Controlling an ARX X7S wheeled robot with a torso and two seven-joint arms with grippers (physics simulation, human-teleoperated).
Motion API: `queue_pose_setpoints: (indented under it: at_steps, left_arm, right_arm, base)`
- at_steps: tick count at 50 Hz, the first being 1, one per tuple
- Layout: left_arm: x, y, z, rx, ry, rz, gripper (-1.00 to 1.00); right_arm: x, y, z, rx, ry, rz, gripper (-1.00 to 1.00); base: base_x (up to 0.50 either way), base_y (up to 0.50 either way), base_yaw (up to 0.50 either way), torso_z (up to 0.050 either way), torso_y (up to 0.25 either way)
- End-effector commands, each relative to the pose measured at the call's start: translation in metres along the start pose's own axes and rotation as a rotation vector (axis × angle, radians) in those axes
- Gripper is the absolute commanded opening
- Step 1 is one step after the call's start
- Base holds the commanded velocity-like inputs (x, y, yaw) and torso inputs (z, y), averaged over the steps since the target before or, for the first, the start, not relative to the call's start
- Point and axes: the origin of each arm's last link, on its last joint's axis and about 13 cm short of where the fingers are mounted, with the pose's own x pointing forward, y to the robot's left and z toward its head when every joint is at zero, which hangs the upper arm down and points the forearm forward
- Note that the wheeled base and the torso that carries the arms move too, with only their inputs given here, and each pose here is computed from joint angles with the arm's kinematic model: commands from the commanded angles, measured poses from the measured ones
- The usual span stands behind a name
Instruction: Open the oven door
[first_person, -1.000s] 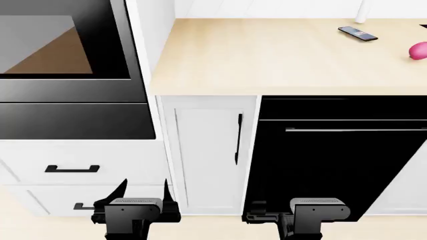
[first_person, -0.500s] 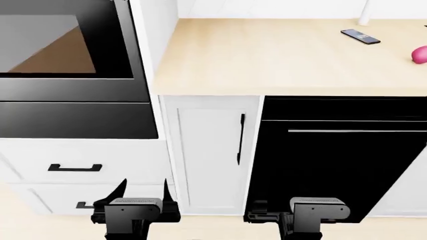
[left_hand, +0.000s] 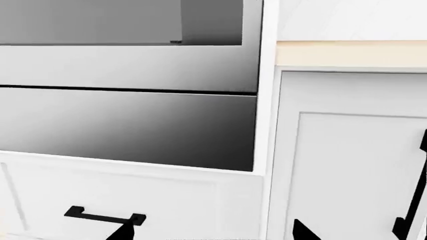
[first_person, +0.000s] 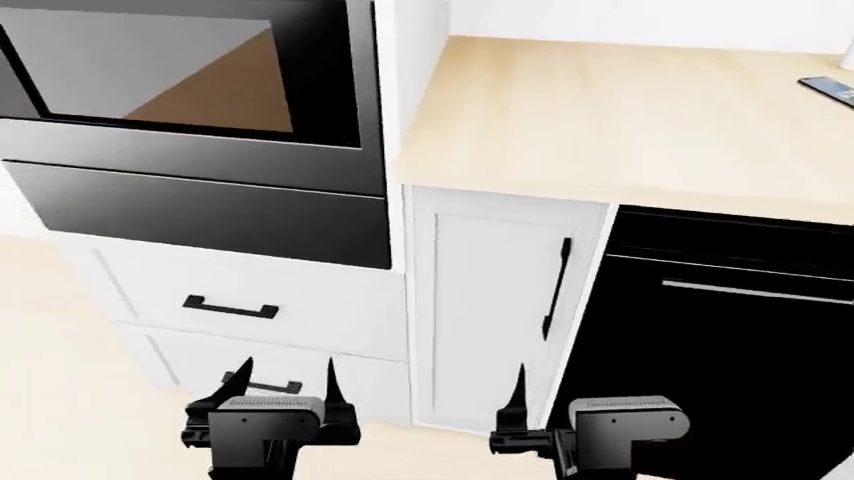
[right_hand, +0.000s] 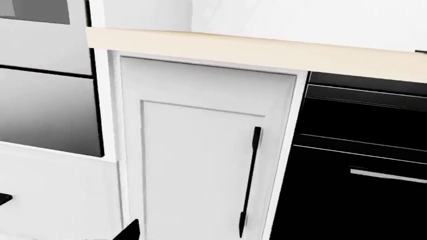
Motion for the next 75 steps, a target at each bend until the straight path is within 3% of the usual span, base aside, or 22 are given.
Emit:
queue_pose_setpoints:
  at_steps: [1,34,47,63,75]
  left_arm:
    - [0.000,0.000,0.000,0.001,0.000,-0.001,1.00]
    - [0.000,0.000,-0.001,-0.002,0.004,-0.001,1.00]
    - [0.000,0.000,-0.001,0.000,0.003,0.000,1.00]
    - [0.000,0.000,0.000,-0.002,0.003,0.000,1.00]
    - [0.000,0.000,0.000,-0.004,0.002,0.000,1.00]
  right_arm:
    - [-0.001,0.001,0.000,-0.011,0.001,0.011,1.00]
    - [-0.004,0.003,-0.003,-0.032,-0.008,0.035,1.00]
    - [-0.007,0.003,-0.001,0.073,0.012,0.091,1.00]
    - [-0.008,0.003,-0.001,0.050,-0.003,0.109,1.00]
    - [-0.012,0.003,0.000,0.022,-0.049,0.160,1.00]
  base:
    - [0.00,0.00,0.50,0.000,0.000]
    - [0.00,0.00,0.50,0.000,0.000]
    - [0.03,-0.06,0.00,0.000,0.000]
    - [0.19,-0.46,0.00,0.000,0.000]
    - [0.50,0.06,0.00,0.000,0.000]
